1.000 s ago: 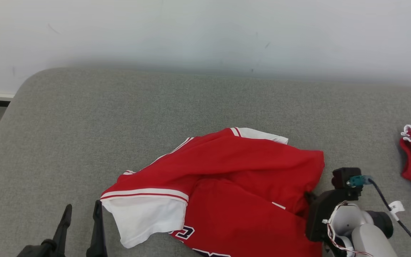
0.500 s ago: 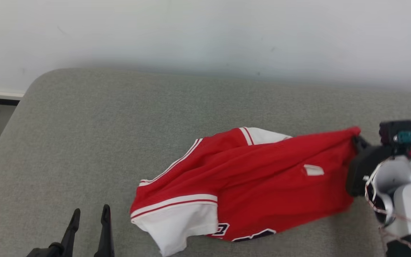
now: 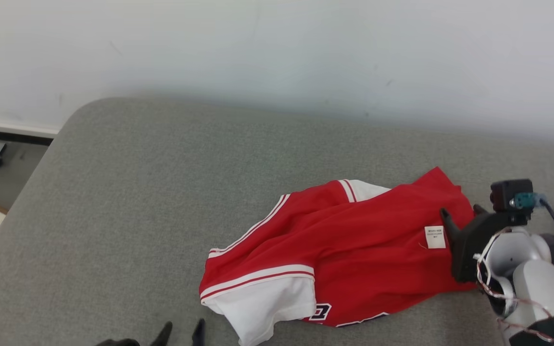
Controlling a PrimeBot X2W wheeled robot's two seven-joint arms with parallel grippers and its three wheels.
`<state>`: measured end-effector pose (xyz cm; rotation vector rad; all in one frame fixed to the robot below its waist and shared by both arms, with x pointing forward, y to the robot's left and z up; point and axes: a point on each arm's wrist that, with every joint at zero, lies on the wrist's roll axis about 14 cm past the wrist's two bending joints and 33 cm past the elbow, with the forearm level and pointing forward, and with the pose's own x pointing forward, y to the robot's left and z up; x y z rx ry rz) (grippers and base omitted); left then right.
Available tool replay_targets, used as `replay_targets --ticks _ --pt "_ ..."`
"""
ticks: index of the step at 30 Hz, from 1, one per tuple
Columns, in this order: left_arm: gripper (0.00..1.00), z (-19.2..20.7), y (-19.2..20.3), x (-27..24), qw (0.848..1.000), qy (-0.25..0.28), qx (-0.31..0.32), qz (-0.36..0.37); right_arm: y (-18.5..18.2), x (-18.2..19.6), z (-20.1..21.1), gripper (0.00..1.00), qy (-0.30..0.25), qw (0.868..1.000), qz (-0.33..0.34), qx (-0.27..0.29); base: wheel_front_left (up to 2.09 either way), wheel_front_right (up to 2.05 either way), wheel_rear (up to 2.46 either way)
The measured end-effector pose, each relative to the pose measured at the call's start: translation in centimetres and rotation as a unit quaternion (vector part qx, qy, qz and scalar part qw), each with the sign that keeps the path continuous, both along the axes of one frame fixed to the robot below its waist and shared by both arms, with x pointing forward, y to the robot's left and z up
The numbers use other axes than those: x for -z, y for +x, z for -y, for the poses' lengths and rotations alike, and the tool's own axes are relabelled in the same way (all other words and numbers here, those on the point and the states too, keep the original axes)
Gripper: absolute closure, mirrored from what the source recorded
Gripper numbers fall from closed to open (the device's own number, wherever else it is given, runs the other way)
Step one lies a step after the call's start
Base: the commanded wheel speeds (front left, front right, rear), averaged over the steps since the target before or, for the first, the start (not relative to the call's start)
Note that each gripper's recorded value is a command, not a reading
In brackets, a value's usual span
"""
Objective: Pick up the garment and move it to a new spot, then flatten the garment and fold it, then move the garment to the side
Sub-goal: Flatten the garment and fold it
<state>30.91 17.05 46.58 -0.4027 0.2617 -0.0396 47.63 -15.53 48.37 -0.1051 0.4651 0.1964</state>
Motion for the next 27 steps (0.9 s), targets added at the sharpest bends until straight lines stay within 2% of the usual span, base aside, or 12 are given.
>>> replay_targets --ticks 6,14,19,20,21,22,27 --pt "0.00 3.3 -1.1 3.0 0.996 -0.010 0.072 -0.054 -4.1 0.3 -0.5 0.00 0.046 0.999 0.011 0.007 0.00 0.00 0.00" --pt "0.00 5.5 0.5 5.1 0.991 -0.009 0.099 -0.087 -7.4 0.6 0.8 0.00 0.057 0.998 0.007 0.028 0.00 0.00 0.00" --pt "0.00 5.7 1.2 6.6 0.988 0.006 0.096 -0.120 -8.0 0.2 1.8 0.00 0.058 0.997 0.009 0.042 0.00 0.00 0.00" --pt "0.24 5.8 1.2 6.9 0.987 0.008 0.099 -0.128 -8.1 0.2 1.9 0.00 0.058 0.997 0.008 0.044 0.00 0.00 0.00" --pt "0.76 6.0 1.3 7.0 0.986 0.008 0.100 -0.130 -8.3 0.3 2.0 0.00 0.058 0.997 0.007 0.045 0.00 0.00 0.00" --pt "1.00 6.1 1.5 6.8 0.987 0.004 0.100 -0.128 -8.4 0.4 2.1 0.00 0.059 0.997 0.005 0.047 0.00 0.00 0.00" --pt "1.00 6.2 2.5 4.8 0.992 -0.024 0.089 -0.085 -8.2 -0.2 2.1 0.00 0.064 0.997 0.015 0.051 0.00 0.00 0.00"
